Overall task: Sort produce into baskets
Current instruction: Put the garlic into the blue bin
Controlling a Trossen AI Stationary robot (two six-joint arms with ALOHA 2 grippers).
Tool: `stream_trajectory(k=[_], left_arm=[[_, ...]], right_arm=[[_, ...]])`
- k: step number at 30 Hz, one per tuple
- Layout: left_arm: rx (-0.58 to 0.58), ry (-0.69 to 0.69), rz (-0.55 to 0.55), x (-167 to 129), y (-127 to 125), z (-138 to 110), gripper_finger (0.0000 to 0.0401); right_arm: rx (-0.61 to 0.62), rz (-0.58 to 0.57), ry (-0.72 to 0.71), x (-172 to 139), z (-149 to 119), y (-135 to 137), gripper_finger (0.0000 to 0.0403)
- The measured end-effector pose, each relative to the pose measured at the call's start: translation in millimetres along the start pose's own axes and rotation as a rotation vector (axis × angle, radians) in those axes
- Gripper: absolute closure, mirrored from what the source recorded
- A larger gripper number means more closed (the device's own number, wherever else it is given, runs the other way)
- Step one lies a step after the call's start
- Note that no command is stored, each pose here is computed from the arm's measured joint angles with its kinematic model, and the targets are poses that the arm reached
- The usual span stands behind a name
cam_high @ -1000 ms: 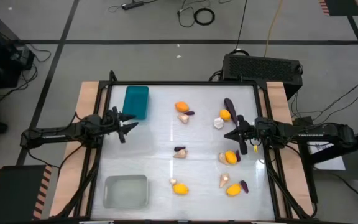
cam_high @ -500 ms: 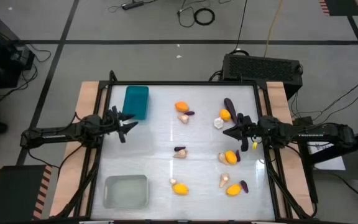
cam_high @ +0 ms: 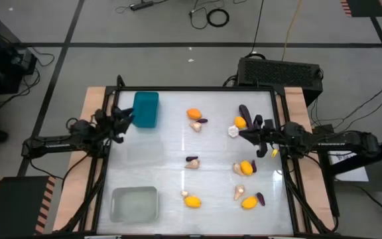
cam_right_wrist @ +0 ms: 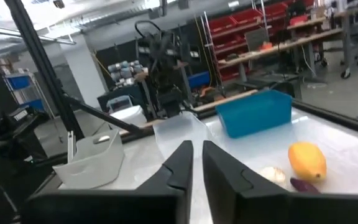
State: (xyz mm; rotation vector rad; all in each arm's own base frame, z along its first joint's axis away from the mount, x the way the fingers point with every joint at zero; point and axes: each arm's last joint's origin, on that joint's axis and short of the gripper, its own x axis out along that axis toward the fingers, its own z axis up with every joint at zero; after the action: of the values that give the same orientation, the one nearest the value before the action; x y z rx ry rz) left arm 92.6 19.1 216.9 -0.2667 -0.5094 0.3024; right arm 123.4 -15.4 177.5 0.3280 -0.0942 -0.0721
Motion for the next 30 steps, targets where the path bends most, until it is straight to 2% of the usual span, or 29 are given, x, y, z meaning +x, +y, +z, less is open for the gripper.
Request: stream_trajectory(k=[3, 7, 10, 13, 16, 19, 21, 24, 27, 30], left_arm=[[-0.001, -0.032, -0.009, 0, -1, 3, 0.0198], [0.118, -0.036, 0.02, 0, 0, 3, 0.0198], [0.176, -0.029, 0.069, 1, 1, 4, 0.0198], [0.264, 0.048, 0.077, 7, -1, 6, 0.0198], [0.328, 0.143, 0.075, 14, -4, 8, 0.0198], [0.369, 0.222, 0.079, 23, -7, 11, 0.0198], [0.382, 0.269, 0.081, 29, -8, 10, 0.0198], [0.399, 0.31, 0.083, 38, -10, 7, 0.0198], [0.411, 0.352, 0.086, 47, -11, 4, 0.0198], [0.418, 0.382, 0.089, 55, -13, 2, 0.0198]], right_arm=[[0.038, -0.036, 0.014, 2, -2, -2, 0.0344], [0.051, -0.082, 0.067, 7, -2, -3, 0.0313], [0.053, -0.103, 0.124, 16, 9, 1, 0.0294], [0.055, -0.154, 0.256, 27, 21, 4, 0.0284], [0.032, -0.259, 0.415, 37, 35, 7, 0.0282], [-0.047, -0.368, 0.575, 49, 47, 9, 0.0282], [-0.111, -0.398, 0.656, 60, 55, 10, 0.0282], [-0.252, -0.37, 0.746, 80, 64, 12, 0.0274], [-0.39, -0.323, 0.832, 99, 64, 11, 0.0249], [-0.44, -0.31, 0.919, 114, 57, 7, 0.0209]])
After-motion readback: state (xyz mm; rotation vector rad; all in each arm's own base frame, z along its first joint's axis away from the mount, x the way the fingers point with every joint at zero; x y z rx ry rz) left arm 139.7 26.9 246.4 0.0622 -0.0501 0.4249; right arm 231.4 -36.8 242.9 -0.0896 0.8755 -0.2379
